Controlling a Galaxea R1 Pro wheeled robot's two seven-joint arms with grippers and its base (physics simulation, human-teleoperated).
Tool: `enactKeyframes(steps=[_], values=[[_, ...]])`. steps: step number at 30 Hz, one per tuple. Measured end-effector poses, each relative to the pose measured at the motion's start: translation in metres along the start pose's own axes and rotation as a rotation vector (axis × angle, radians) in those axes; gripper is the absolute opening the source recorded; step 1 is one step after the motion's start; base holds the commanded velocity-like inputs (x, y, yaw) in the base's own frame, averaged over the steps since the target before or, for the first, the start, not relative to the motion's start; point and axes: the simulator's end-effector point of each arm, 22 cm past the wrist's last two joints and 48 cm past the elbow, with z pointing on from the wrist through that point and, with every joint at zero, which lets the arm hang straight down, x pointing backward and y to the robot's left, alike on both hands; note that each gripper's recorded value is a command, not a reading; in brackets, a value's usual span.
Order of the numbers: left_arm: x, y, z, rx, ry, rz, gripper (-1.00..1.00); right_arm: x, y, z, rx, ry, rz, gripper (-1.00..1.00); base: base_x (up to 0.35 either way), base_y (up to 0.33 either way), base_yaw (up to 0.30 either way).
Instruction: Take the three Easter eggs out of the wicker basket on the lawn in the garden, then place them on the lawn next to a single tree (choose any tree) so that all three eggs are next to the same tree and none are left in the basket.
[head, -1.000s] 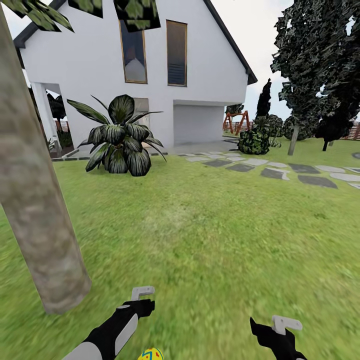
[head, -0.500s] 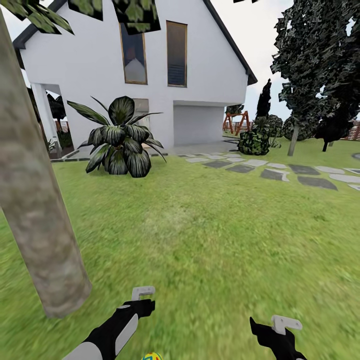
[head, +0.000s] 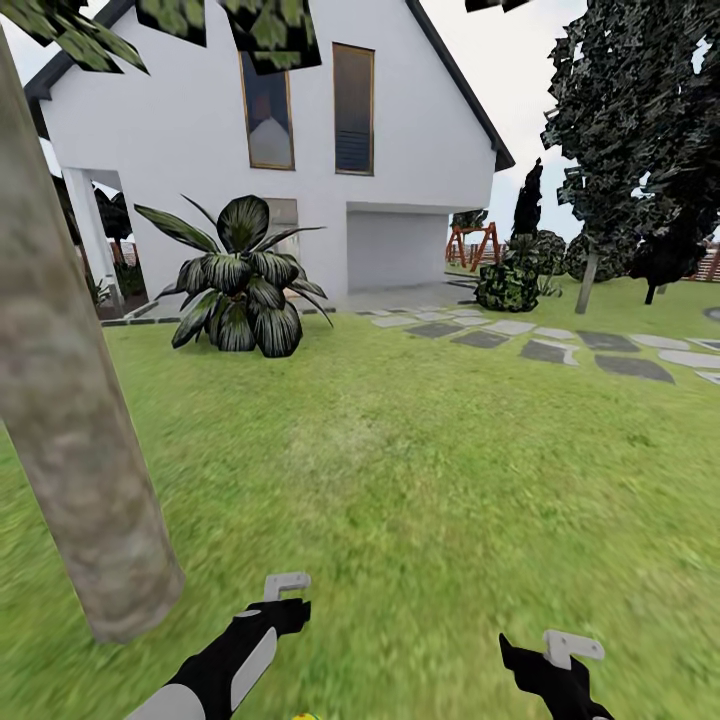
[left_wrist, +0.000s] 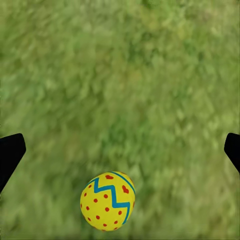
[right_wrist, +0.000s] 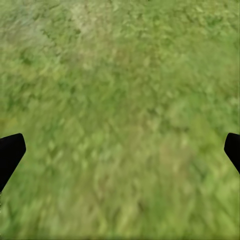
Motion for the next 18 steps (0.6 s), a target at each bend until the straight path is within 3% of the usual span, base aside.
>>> enactKeyframes(steps=[18], values=[[-0.027,-0.003,-0.023,0.000,0.000,0.001,1.00,-0.031,0.004,-0.016,-0.001,0.002,0.000,1.00,0.000,0.000,0.000]])
